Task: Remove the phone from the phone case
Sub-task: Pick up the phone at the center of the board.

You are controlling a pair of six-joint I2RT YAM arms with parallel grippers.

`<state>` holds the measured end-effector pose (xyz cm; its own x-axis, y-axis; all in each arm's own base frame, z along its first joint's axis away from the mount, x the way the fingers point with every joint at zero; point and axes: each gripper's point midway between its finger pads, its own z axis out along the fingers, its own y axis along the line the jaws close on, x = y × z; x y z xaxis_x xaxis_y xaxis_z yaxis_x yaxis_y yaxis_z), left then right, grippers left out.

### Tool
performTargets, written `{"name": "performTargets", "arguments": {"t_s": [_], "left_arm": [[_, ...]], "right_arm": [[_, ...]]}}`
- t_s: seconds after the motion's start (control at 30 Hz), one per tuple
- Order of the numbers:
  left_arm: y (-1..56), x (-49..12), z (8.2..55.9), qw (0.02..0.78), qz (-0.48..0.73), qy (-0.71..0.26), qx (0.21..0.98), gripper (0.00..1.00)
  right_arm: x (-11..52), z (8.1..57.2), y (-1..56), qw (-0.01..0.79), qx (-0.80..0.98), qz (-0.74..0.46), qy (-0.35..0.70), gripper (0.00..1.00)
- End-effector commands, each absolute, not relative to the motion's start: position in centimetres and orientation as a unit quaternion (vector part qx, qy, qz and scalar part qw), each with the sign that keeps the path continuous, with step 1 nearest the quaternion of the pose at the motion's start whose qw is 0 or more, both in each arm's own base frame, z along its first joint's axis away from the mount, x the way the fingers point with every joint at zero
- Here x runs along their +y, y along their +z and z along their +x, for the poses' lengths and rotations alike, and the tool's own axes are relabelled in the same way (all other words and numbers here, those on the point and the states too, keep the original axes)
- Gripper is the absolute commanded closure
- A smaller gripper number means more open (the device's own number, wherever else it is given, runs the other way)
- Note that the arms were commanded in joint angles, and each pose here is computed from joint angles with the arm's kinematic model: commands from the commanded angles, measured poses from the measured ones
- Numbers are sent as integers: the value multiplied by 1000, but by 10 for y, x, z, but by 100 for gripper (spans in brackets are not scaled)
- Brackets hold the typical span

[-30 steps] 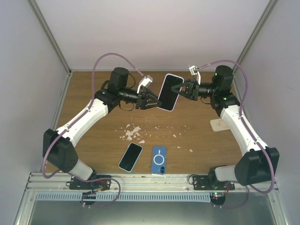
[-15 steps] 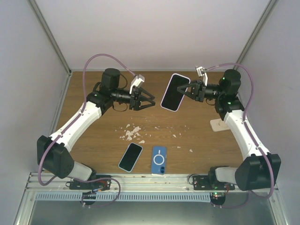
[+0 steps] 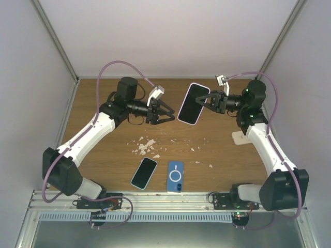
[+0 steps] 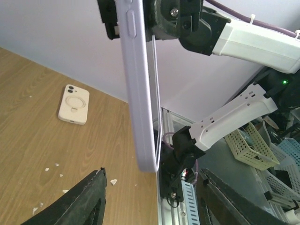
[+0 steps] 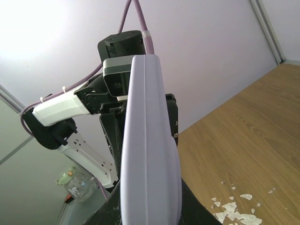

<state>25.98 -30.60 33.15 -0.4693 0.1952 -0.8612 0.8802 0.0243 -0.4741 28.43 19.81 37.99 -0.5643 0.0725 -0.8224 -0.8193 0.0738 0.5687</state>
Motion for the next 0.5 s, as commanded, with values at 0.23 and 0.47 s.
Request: {"name": "performTargets", "arguments": {"t_s": [0.23,0.47], "left_arm": [[334,-328,267,322,437,-539,644,51],[318,-330,287,337,418,-497,682,55]], "right_arm": [[196,270,397,383,616,-319,611,100],[196,267,399,382,611,-326,612,99]]}}
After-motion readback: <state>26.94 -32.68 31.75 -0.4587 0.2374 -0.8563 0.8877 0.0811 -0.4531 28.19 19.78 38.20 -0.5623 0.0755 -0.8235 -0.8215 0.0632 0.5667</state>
